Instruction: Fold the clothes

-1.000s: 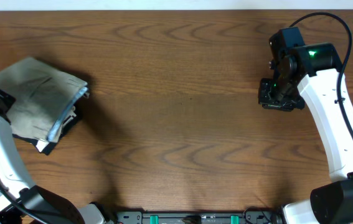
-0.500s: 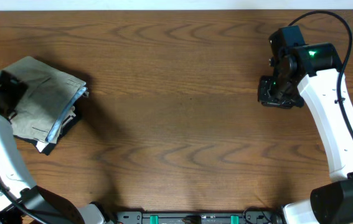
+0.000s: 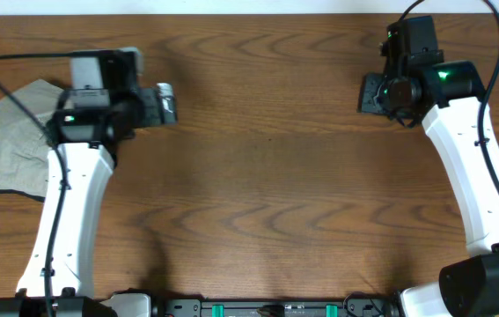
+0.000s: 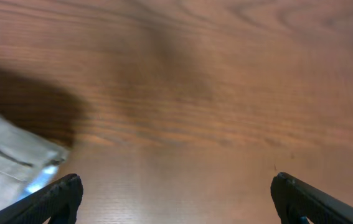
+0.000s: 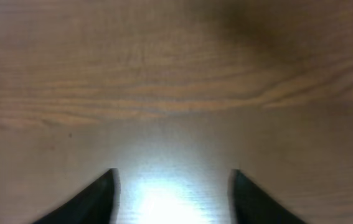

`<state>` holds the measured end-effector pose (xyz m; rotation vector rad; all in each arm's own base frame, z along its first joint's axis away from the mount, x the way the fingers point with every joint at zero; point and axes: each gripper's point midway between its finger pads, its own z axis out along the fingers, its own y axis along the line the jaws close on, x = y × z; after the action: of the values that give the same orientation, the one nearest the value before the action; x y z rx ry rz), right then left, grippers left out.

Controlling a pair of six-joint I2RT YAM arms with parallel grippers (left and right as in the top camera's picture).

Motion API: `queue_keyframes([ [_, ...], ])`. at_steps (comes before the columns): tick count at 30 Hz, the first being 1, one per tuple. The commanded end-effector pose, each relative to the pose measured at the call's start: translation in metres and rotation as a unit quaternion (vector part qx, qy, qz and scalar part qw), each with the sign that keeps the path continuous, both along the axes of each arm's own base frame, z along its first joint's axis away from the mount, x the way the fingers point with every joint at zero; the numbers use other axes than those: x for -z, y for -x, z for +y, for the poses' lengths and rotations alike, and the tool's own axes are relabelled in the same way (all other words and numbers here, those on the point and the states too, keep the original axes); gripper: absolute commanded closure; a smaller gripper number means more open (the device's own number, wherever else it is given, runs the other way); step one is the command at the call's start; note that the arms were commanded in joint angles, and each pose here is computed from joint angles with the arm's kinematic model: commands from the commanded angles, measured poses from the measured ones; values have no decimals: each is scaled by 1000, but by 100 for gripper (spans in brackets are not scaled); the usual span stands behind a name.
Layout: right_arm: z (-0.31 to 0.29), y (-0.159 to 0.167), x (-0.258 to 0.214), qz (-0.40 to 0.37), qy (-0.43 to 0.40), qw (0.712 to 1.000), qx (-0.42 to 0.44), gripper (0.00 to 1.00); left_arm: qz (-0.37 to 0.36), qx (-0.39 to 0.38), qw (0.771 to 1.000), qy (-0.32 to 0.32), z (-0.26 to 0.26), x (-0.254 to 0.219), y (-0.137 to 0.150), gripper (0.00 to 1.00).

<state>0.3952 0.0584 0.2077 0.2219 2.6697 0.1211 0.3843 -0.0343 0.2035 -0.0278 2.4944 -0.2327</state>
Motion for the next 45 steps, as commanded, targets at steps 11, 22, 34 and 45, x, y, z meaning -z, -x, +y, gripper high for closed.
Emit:
queue_keyframes([
  [11,-30,41,-55,-50,-18,998,18,31,47,22,998,-18,-5,0,54,2],
  [22,-43,135,-56,-238,-10,971,28,1,-170,-27,985,-28,5,-33,117,2],
  [34,-49,207,13,-188,-5,982,27,1,-146,-26,988,-31,9,-17,154,2],
  [45,-53,235,42,-107,4,994,31,1,-120,-24,992,-36,10,-6,162,2],
])
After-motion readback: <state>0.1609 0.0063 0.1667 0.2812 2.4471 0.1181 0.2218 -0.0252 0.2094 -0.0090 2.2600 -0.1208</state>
